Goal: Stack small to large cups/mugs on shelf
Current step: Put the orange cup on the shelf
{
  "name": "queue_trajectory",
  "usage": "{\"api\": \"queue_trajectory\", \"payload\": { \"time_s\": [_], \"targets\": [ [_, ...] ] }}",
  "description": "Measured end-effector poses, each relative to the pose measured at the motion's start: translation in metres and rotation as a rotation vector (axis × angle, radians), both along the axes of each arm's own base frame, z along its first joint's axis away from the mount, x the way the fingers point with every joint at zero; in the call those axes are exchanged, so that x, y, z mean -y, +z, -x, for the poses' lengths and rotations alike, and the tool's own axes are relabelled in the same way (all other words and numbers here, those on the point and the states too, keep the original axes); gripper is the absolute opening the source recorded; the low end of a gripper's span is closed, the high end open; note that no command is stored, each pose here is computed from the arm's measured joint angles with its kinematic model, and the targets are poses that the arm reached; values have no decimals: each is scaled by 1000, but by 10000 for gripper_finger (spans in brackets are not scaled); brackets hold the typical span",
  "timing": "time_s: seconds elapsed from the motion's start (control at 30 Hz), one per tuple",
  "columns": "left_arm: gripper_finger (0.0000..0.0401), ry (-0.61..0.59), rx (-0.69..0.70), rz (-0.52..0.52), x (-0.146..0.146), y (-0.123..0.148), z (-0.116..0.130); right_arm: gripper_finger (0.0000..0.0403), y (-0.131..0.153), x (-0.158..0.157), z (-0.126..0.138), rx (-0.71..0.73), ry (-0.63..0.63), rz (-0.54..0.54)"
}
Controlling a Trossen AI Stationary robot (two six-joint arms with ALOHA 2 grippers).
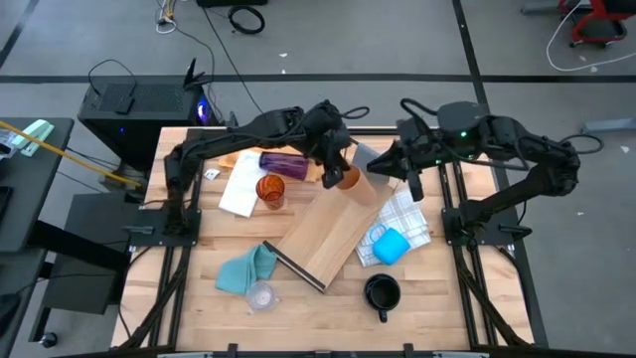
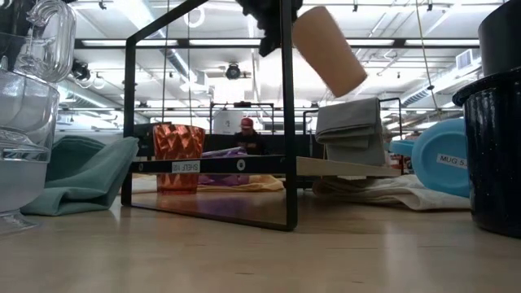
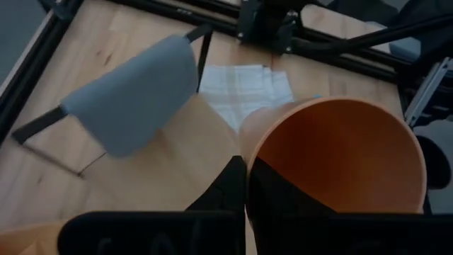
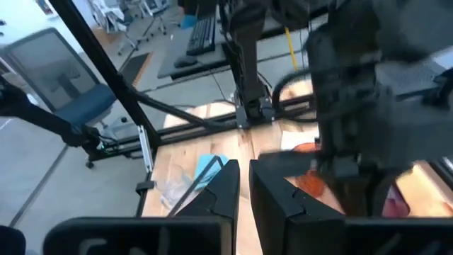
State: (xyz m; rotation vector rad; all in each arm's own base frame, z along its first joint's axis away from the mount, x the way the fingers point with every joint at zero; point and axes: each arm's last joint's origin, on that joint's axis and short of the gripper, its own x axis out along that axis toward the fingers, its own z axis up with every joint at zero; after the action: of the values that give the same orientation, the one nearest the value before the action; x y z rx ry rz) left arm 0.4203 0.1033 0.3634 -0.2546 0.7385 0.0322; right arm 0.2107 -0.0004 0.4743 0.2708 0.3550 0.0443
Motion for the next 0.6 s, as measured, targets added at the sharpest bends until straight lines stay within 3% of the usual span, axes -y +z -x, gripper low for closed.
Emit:
{"api": "queue_trajectory", "payload": {
  "time_s": [0.3,0.6],
  "targets": [
    [9,-31,70,-22,-4,14,-27,41,11,0,18,41,3,9],
    [9,-32,-51,-27,-10,-17,-35,41,12,0,26,37,5,16]
  ]
}}
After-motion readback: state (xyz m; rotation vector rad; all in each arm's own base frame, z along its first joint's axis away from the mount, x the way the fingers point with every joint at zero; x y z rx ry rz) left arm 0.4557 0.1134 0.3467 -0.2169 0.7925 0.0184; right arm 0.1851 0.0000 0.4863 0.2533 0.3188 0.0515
